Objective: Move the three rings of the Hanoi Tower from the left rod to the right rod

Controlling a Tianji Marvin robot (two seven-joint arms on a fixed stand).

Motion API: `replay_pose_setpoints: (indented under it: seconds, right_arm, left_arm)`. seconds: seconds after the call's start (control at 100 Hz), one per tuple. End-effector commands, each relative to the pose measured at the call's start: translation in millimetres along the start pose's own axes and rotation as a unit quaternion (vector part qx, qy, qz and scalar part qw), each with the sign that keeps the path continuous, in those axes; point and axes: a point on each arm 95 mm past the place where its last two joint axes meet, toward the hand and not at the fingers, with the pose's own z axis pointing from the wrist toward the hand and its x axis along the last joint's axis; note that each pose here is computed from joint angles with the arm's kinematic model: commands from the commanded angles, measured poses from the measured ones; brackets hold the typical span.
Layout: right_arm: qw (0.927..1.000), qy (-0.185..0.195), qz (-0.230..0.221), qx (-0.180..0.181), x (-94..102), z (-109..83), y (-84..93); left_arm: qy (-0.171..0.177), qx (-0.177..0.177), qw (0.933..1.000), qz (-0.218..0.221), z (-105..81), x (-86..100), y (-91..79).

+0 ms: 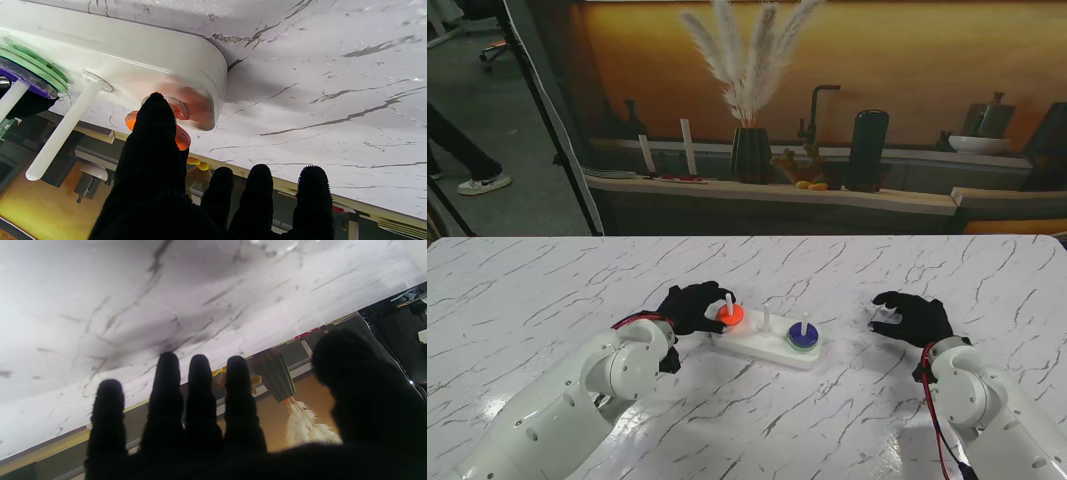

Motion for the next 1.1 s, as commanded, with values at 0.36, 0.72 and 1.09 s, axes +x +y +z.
replay_pose_setpoints:
  seconds: [0.36,0.72,1.09]
  right_arm:
    - [0.9999,-0.003,0.005,0.014,0.6,-3.6,-12.9]
    - [0.9999,-0.003,0.008,0.013,1.2,-3.7,-13.8]
    - [0.9999,-0.002,0.009,0.011,1.8,-3.1,-13.8]
  left_arm:
    - [0.018,0.011,0.9998,-0.003,-5.3,11.0,-15.2]
    - [0.031,0.024,0.9992,0.006,-13.1,17.5,-33.2]
    - [0.042,0.032,0.9986,-0.001,-19.5,21.8,-47.1]
